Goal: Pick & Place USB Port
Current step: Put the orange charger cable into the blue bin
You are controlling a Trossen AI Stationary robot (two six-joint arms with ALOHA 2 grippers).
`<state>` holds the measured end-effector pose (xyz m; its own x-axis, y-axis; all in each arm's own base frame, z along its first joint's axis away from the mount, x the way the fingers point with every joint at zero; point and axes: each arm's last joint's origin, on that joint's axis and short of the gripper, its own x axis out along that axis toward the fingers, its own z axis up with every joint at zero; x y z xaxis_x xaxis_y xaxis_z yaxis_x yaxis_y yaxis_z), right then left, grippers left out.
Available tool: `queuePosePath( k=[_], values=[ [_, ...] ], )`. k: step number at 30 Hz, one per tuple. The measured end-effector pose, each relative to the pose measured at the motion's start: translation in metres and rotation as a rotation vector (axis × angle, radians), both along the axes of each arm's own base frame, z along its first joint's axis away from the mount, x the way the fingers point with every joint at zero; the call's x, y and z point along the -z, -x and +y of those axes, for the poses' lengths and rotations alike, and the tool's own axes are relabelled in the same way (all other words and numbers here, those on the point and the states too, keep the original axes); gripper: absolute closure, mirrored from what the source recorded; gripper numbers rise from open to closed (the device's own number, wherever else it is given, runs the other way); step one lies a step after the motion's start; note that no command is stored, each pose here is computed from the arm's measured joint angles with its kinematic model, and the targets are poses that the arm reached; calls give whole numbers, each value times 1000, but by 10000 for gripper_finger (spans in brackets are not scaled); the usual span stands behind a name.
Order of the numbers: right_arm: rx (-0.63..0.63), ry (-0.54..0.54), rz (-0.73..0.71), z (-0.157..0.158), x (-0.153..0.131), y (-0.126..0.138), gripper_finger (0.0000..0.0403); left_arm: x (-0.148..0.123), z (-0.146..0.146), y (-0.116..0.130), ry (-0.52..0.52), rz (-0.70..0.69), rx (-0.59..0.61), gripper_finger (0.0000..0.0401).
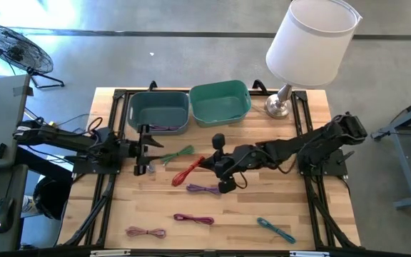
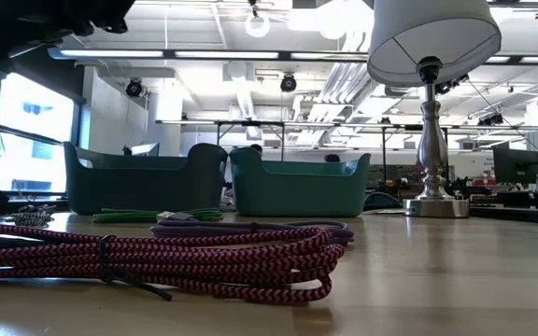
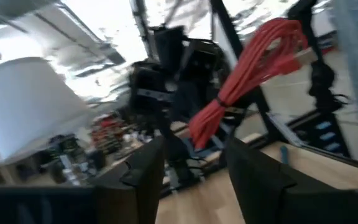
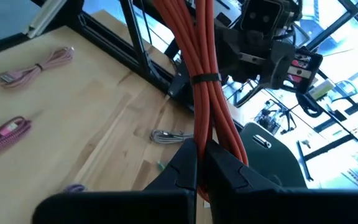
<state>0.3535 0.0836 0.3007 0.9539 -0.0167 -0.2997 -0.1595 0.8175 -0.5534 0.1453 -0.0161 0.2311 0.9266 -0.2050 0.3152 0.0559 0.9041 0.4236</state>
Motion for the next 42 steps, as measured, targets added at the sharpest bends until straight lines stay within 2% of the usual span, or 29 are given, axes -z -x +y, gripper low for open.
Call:
queuePosePath(
  k=[11,17,20,28,35,42],
  values=[
    [8,23,2,-10,2,-44,400,-7,-5,-31,11,54,95,229],
    [16,37,-2,-11,0,-50,400,-12,-9,-41,-11,63,217,229],
    [19,35,-8,-12,-2,-51,401,-11,-10,-44,-18,70,241,229],
    [13,-8,-3,-21,-1,-52,401,-11,-10,-45,-20,71,223,227],
    [4,-39,-15,-25,1,-56,401,-11,-7,-46,-2,68,116,226],
    [9,-47,-1,-30,9,-61,401,-11,-7,-46,-9,58,100,226]
  ],
)
